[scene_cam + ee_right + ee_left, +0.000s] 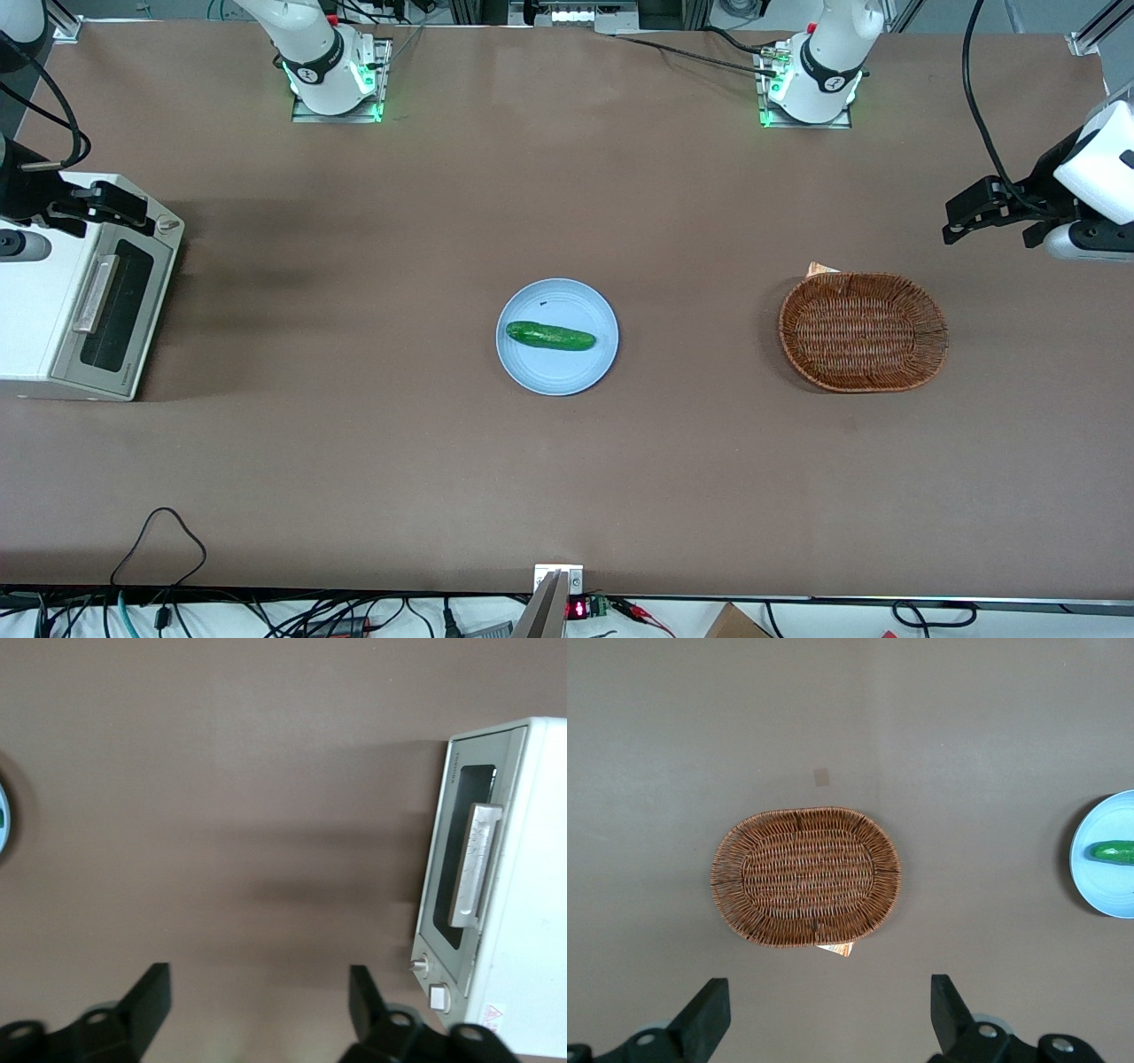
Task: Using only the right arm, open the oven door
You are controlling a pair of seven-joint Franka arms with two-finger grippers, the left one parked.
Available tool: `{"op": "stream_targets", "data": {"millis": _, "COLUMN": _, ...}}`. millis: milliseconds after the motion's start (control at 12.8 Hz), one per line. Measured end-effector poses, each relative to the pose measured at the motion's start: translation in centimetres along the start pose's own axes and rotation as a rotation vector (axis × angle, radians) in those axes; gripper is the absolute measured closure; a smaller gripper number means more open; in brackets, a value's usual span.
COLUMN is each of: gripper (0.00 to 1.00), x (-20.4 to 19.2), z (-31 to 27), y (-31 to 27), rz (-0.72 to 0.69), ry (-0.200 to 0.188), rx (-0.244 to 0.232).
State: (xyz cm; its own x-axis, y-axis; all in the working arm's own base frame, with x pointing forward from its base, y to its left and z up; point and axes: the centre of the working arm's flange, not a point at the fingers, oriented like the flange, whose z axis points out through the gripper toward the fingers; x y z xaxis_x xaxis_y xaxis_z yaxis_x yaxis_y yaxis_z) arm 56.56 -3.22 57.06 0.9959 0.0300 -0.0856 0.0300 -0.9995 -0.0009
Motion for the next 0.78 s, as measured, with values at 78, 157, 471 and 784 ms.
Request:
{"op": "stream_targets", "data": {"millis": 78, "gripper": 0.31, "x": -0.01, "z": 0.0, "y": 0.11, "rz": -0.001, "ry": -0.001, "rx": -0.012}}
{"op": "stream_targets", "data": {"millis": 157, "gripper": 0.44, "x": -0.02, "z": 0.0, "y": 0.17, "rz": -0.001, "ry": -0.002, "rx": -0.018}}
{"op": "stream_targets", "data": {"millis": 471, "gripper": 0.9, "x": -0.01, "z": -0.02, "y": 0.12, "rz": -0.002, "ry": -0.001, "rx": -0.021}}
{"op": "stream_targets", "data": {"millis": 784, "gripper": 0.99, "x": 0.03, "z": -0.06, "y": -0.4, "rz": -0.018, "ry": -0.003, "rx": -0.054}}
